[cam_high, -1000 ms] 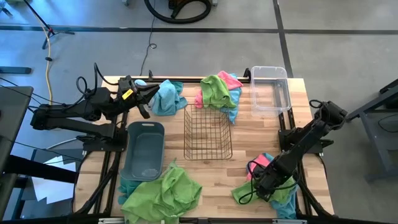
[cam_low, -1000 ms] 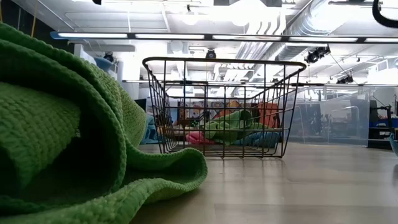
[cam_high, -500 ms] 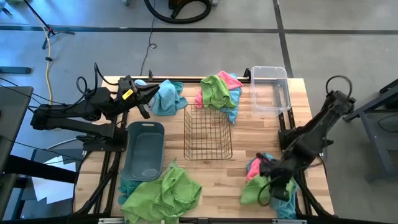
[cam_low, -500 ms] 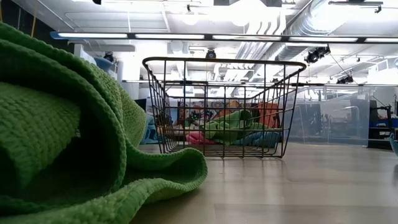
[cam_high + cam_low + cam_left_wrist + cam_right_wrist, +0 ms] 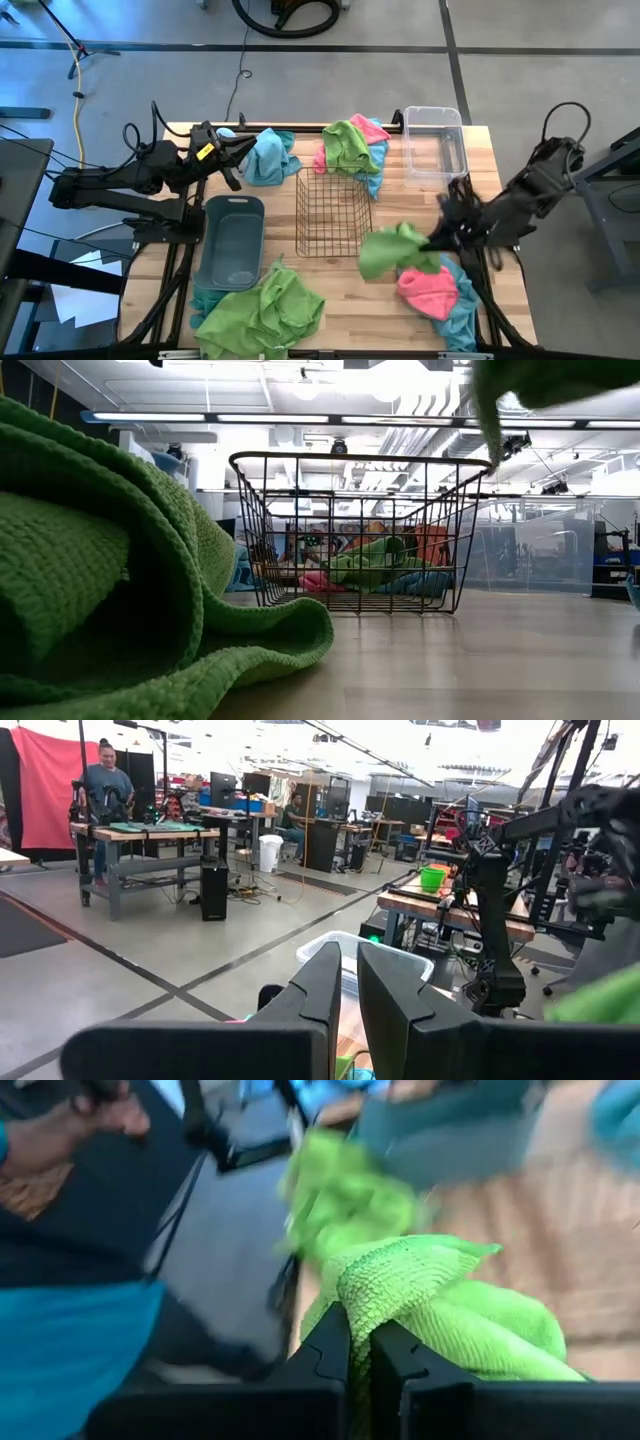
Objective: Sort microfiber towel by color & place in baskets
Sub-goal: Put the bottom right green towel into the transparent bin, then put the top green towel into the transparent bin
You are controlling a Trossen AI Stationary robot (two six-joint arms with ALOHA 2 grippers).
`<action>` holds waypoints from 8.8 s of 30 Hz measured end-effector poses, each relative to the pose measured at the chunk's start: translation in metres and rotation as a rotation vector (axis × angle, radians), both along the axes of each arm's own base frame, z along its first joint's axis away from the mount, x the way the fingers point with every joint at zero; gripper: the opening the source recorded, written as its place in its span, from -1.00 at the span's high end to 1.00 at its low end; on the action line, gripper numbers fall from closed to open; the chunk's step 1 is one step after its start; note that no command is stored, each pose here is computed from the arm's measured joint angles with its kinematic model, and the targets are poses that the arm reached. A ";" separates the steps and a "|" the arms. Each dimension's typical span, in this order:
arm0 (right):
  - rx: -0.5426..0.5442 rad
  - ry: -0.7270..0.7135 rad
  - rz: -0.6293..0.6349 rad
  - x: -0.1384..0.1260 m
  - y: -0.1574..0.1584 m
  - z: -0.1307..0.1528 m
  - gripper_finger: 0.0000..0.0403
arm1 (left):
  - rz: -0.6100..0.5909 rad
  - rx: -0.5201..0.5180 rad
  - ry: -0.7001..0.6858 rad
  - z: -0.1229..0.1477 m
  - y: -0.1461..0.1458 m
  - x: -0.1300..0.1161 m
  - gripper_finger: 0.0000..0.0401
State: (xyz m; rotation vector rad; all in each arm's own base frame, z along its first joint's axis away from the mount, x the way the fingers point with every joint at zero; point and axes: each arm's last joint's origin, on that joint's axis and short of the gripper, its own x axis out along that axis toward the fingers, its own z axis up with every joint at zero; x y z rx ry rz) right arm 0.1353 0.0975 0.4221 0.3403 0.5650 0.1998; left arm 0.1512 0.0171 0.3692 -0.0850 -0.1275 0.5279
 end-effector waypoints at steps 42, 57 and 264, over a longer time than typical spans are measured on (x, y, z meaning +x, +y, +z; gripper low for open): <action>-0.418 -0.319 -0.053 0.073 -0.136 0.023 1.00 | -0.290 0.075 -0.080 0.009 -0.008 0.005 0.87; -0.296 -0.639 -0.147 0.048 -0.138 -0.026 1.00 | -0.286 0.103 -0.040 0.004 -0.008 0.018 0.87; -0.228 -0.200 -0.657 0.102 -0.240 -0.057 -0.13 | -0.258 0.056 -0.058 0.000 -0.006 0.032 0.87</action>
